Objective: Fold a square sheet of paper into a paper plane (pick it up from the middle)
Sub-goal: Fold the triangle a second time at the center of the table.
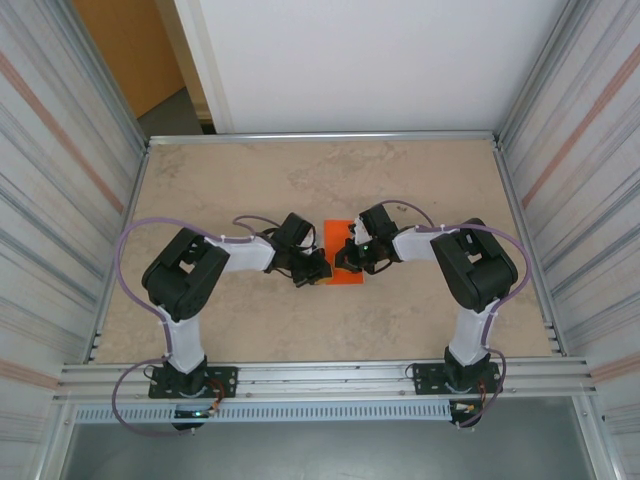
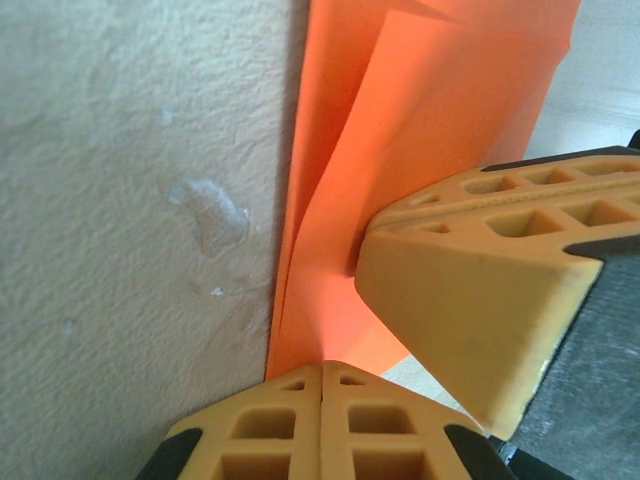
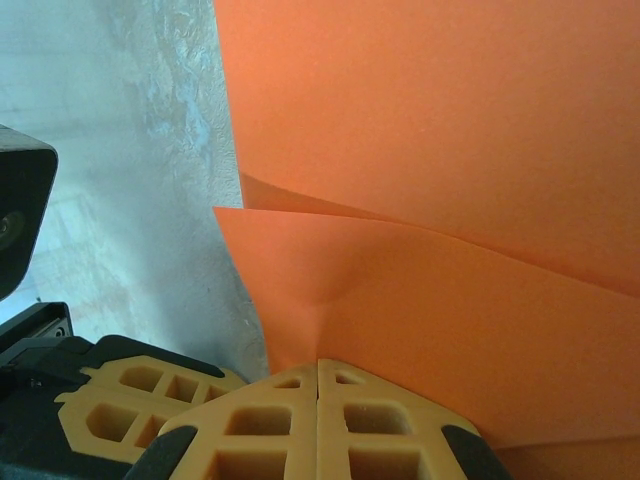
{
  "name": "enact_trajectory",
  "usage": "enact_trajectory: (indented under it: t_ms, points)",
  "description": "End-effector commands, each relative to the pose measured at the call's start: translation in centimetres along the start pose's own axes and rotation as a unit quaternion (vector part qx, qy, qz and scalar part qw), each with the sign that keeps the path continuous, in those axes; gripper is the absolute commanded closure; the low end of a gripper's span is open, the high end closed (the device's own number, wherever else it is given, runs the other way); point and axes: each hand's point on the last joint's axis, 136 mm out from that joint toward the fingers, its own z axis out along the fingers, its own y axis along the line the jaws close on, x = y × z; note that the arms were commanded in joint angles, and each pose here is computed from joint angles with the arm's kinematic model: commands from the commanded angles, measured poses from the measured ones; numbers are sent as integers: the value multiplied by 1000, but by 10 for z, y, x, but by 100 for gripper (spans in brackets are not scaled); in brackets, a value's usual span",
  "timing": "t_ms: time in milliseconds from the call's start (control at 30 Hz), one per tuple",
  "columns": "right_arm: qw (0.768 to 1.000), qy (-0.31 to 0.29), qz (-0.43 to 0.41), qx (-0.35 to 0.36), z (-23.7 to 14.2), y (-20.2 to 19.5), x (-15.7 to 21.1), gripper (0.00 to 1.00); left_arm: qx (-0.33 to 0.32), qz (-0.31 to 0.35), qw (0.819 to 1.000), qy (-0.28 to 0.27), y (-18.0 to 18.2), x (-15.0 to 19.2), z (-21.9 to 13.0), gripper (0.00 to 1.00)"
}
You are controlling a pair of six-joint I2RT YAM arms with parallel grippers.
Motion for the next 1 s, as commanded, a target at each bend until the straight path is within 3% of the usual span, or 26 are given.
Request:
enact_trajectory:
  t_ms: [0, 133, 300, 667, 800, 967]
  points:
    - [1000, -4, 8, 4, -3, -4, 2, 100, -33, -22, 999, 8, 22, 7, 0, 100]
    - [1000, -2, -23, -7, -4, 10, 9, 100, -32, -28, 999, 14, 26, 10, 4, 100]
    - [1000, 2, -7, 11, 3, -7, 15, 100, -38, -32, 999, 12, 29, 11, 3, 100]
    - [995, -57, 74, 30, -28, -62, -40, 100, -58, -62, 996, 29, 51, 27, 6, 100]
    - [992, -78, 89, 49, -44, -71, -61, 100, -46, -52, 997, 25, 40, 22, 3, 100]
    - [991, -101, 74, 42, -69, -49, -67, 97, 5, -4, 1000, -1, -9, 0, -11, 99]
